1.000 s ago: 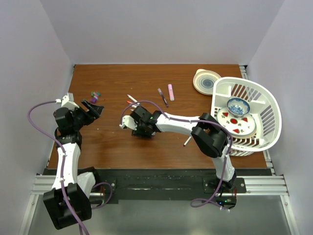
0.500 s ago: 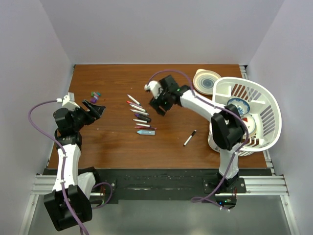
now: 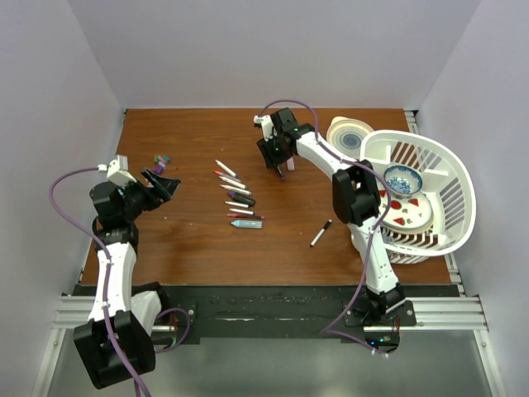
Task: Open the pen caps
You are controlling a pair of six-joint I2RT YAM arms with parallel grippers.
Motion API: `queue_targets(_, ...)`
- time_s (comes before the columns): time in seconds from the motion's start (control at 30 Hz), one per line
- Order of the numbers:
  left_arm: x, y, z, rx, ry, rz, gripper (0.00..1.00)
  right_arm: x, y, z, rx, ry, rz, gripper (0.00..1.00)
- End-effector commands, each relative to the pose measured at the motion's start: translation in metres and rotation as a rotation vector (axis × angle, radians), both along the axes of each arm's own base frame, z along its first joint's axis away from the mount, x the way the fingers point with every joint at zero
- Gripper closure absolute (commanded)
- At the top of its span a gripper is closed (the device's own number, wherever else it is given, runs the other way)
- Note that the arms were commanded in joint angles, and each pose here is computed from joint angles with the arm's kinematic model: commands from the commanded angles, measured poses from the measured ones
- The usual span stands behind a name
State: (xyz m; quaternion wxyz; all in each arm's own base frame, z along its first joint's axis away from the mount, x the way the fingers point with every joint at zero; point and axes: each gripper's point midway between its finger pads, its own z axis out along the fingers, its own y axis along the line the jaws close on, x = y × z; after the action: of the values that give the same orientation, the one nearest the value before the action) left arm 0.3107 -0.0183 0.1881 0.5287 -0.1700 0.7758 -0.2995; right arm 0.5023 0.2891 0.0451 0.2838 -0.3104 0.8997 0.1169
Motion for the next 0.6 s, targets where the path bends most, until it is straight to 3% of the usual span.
queue_targets(0.0,0.003,-0.003,0.010,0.017,-0.053,-0.040,0.17,0.017,-0.002,0.024,-0.012,-0.067,-0.049,0.56)
queue_targets(0.2,0.003,-0.004,0.009,0.001,-0.052,-0.050,0.17,0.017,-0.008,0.008,-0.052,-0.059,-0.050,0.58)
queue_targets(0.5,0.000,-0.015,0.015,-0.037,-0.111,-0.115,0.17,0.001,-0.012,-0.018,-0.072,0.022,-0.045,0.83)
queue_targets(0.57,-0.002,-0.021,0.020,-0.053,-0.144,-0.152,0.17,-0.004,-0.016,-0.019,-0.085,0.031,-0.053,0.94)
